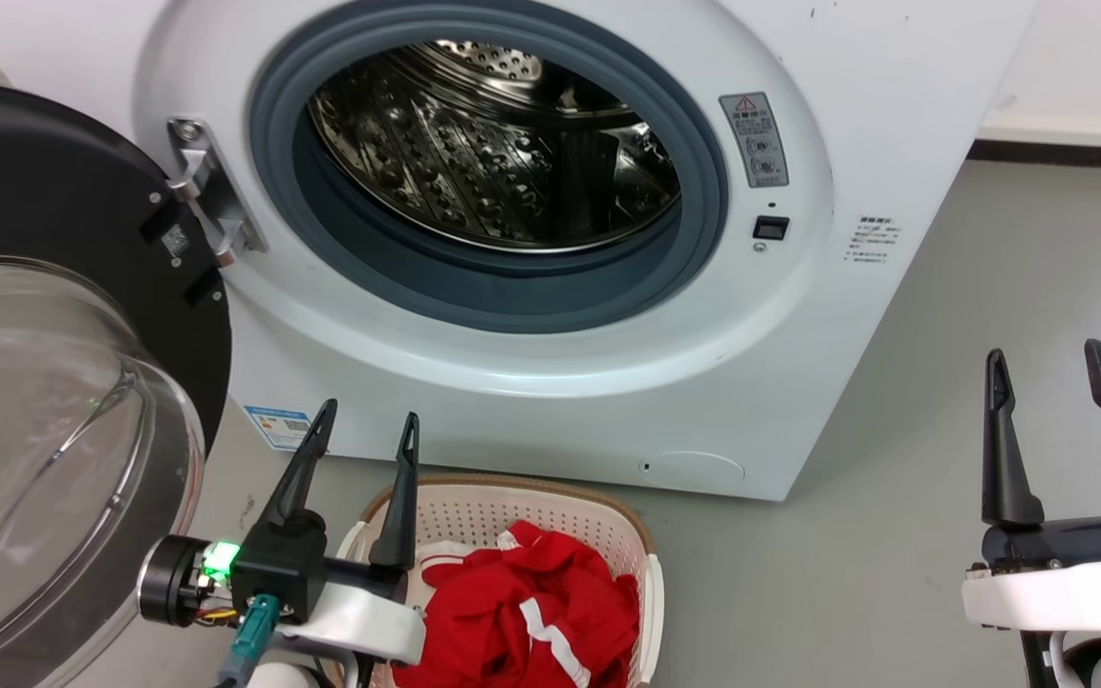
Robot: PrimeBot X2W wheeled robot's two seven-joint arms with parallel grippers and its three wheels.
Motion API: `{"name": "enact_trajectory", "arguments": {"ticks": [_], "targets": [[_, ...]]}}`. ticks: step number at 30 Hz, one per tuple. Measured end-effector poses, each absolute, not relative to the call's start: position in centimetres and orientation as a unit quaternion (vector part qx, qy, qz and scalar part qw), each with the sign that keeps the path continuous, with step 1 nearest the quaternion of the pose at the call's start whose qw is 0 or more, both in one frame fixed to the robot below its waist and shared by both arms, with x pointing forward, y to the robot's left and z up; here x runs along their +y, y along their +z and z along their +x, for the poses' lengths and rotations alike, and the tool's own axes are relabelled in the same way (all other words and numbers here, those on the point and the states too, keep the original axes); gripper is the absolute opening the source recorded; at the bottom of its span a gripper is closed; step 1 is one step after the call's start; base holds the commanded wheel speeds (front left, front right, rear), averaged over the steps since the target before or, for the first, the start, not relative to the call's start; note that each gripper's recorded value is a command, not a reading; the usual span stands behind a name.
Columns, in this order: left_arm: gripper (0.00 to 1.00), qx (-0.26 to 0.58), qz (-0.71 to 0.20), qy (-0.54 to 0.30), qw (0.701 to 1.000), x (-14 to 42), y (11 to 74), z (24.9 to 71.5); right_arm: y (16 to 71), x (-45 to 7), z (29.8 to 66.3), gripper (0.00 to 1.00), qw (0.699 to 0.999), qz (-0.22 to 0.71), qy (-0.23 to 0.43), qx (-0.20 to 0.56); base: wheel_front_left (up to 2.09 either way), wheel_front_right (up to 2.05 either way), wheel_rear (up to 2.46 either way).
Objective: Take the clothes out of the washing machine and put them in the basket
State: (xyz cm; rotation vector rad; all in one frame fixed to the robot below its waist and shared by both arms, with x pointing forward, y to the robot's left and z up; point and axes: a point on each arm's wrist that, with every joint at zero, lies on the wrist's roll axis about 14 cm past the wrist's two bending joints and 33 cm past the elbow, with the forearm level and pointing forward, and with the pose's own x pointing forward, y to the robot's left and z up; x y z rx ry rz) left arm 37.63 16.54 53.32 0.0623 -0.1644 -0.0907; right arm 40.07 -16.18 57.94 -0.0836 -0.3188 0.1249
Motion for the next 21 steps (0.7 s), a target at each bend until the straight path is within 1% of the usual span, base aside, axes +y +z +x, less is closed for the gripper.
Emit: {"name": "enact_trajectory", "arguments": {"ticks": [5,12,13,17,21], "targets": [[1.0,-0.083,0.035,-0.048,0.995,16.4,53.4,36.8,58.7,-15.8,39.6,1.0,0.983,-0.043,0.067,-0.168,0.0,0.0,0.0],[1.0,-0.087,0.032,-0.055,0.994,16.0,53.6,36.3,58.6,-16.7,38.9,1.0,0.984,-0.044,0.055,-0.166,0.0,0.0,0.0],[0.0,-0.083,0.031,-0.055,0.995,16.0,53.4,36.3,58.3,-16.7,38.9,0.0,0.984,-0.043,0.055,-0.161,0.0,0.0,0.0],[0.0,-0.053,0.029,-0.053,0.997,16.1,51.5,35.7,56.5,-16.8,38.8,0.0,0.989,-0.039,0.054,-0.132,0.0,0.0,0.0],[0.0,-0.042,-0.011,-0.044,0.998,16.5,51.1,35.6,55.5,-17.3,38.8,0.0,0.993,-0.001,0.046,-0.111,0.0,0.0,0.0]]}}
